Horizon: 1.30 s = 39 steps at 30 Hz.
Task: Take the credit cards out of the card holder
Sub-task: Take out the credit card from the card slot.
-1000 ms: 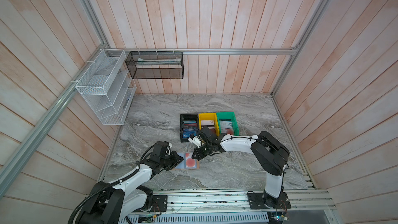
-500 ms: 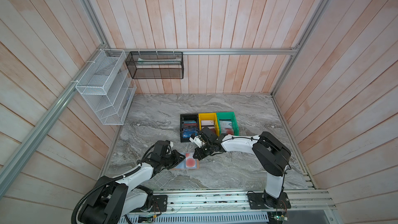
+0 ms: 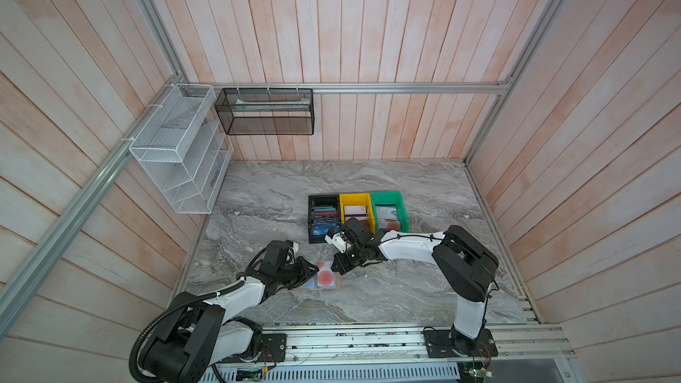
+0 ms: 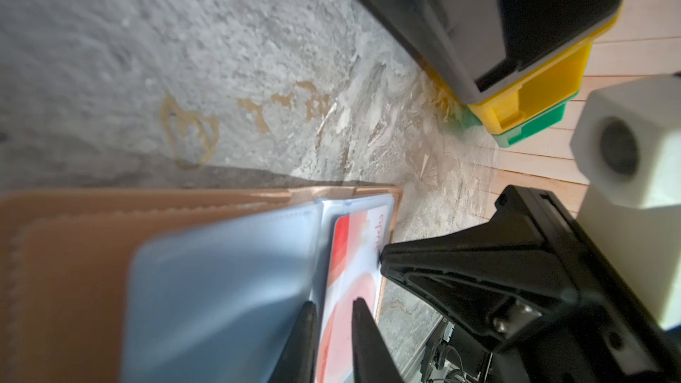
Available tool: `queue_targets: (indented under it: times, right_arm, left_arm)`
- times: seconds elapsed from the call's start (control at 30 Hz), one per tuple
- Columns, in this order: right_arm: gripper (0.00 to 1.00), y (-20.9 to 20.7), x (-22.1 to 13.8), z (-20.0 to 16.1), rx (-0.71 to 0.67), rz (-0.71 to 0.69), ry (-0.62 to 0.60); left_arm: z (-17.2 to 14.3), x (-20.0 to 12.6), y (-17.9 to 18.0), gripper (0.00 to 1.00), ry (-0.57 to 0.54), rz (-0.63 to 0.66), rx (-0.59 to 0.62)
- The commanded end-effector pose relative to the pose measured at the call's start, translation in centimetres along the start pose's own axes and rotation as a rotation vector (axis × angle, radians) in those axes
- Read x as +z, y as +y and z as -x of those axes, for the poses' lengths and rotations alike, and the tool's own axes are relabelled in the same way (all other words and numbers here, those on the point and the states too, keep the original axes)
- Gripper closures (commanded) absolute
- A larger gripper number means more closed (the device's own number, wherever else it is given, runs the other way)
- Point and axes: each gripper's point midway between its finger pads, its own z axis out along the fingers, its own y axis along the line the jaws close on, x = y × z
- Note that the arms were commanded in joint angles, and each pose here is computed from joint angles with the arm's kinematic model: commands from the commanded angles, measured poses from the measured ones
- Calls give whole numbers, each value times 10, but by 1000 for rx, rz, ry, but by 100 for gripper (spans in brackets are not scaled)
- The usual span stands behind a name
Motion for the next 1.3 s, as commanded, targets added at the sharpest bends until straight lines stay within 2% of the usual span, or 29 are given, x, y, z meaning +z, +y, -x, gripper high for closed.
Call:
queue_targets:
  times: [0.0,0.3,0.47,0.73,1.0,1.27]
  right_arm:
    - [100,-4,10,-18,13,-11,61]
    - [100,-4,14,-21,16,-12,69]
    - [100,-5,14,-22,18,-13,71]
    - [100,-6,17,-24,21,-9,80]
    - [100,-6,17,-25,21,-12,83]
    - [100,-8,18,-29,25,-16,90]
  left_arm:
    - [-5,2,7,78,9,7,3]
    - [-8,4,10,79,21,15,0]
    - [-10,3,14,85,22,24,-4]
    - [-14,0,18,89,17,32,-7]
    - [-15,0,20,100,18,39,-4]
    - [-14,-3,24,100,12,61,3]
